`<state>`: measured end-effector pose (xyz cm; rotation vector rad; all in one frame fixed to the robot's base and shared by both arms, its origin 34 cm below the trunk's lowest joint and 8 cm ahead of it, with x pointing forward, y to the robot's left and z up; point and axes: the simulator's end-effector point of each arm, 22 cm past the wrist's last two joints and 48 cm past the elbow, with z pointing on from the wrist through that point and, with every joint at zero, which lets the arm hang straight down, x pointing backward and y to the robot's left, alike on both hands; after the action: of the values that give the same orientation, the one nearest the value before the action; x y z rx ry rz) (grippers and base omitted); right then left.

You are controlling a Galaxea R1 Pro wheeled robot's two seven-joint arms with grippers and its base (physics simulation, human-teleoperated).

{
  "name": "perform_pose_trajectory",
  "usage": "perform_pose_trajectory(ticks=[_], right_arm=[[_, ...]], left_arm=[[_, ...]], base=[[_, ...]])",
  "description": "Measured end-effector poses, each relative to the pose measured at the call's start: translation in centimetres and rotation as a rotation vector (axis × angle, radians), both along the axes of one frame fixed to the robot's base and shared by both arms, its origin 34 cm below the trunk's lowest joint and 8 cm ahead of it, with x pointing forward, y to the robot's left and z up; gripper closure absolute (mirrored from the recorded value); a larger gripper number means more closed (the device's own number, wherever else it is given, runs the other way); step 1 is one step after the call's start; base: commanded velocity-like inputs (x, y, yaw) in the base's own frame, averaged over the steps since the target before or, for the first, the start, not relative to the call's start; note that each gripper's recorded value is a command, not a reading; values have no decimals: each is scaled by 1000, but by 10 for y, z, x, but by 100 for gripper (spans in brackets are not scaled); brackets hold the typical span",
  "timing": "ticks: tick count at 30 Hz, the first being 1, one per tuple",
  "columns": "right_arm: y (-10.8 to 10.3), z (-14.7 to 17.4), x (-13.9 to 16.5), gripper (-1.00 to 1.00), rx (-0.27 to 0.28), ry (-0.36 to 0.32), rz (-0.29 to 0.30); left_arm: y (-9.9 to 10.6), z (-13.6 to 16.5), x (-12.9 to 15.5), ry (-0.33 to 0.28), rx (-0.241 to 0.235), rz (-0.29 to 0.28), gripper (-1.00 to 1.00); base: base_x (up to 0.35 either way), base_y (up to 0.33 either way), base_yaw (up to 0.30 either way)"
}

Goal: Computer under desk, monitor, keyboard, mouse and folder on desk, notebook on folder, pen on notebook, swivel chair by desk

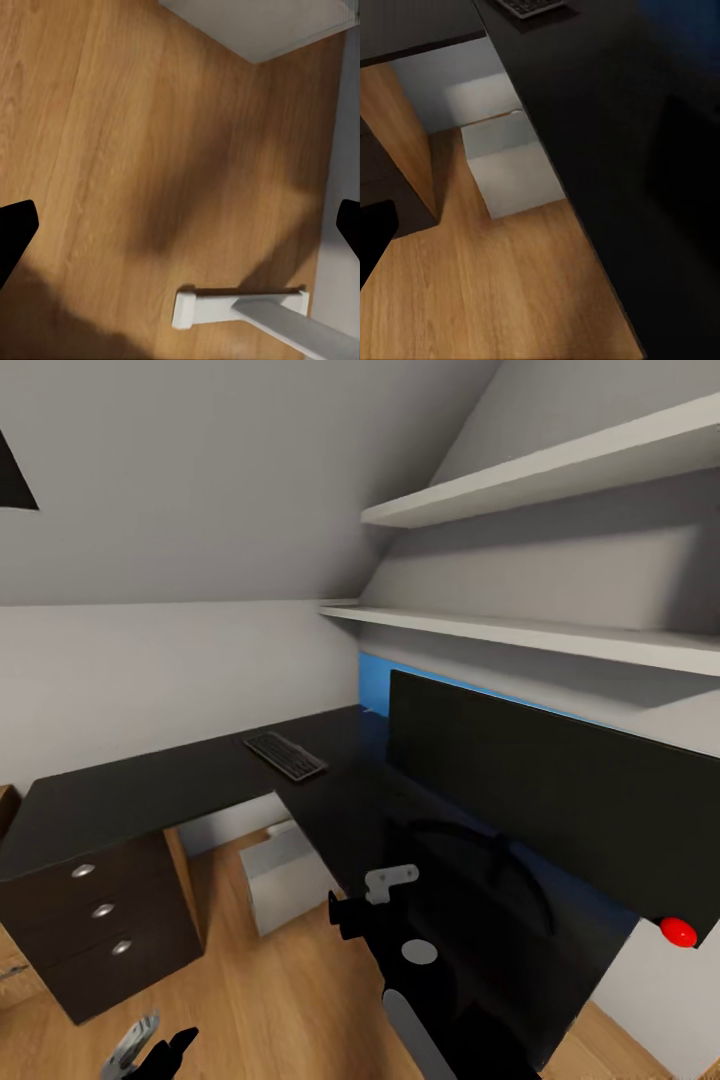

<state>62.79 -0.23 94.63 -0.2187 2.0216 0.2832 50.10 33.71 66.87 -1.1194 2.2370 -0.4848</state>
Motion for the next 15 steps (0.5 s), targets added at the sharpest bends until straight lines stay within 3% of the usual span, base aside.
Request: perform_pose_trajectory(ticks=[8, 15], right_arm=[[-2, -14, 0, -100, -17, 25, -5], [-7, -26, 3, -100, -34, 48, -16]], left_arm=[[-4, 8, 7, -24, 2, -15, -100], [-24, 49, 33, -115, 33, -110, -100]], base=[[84, 311, -228], [76, 312, -221]])
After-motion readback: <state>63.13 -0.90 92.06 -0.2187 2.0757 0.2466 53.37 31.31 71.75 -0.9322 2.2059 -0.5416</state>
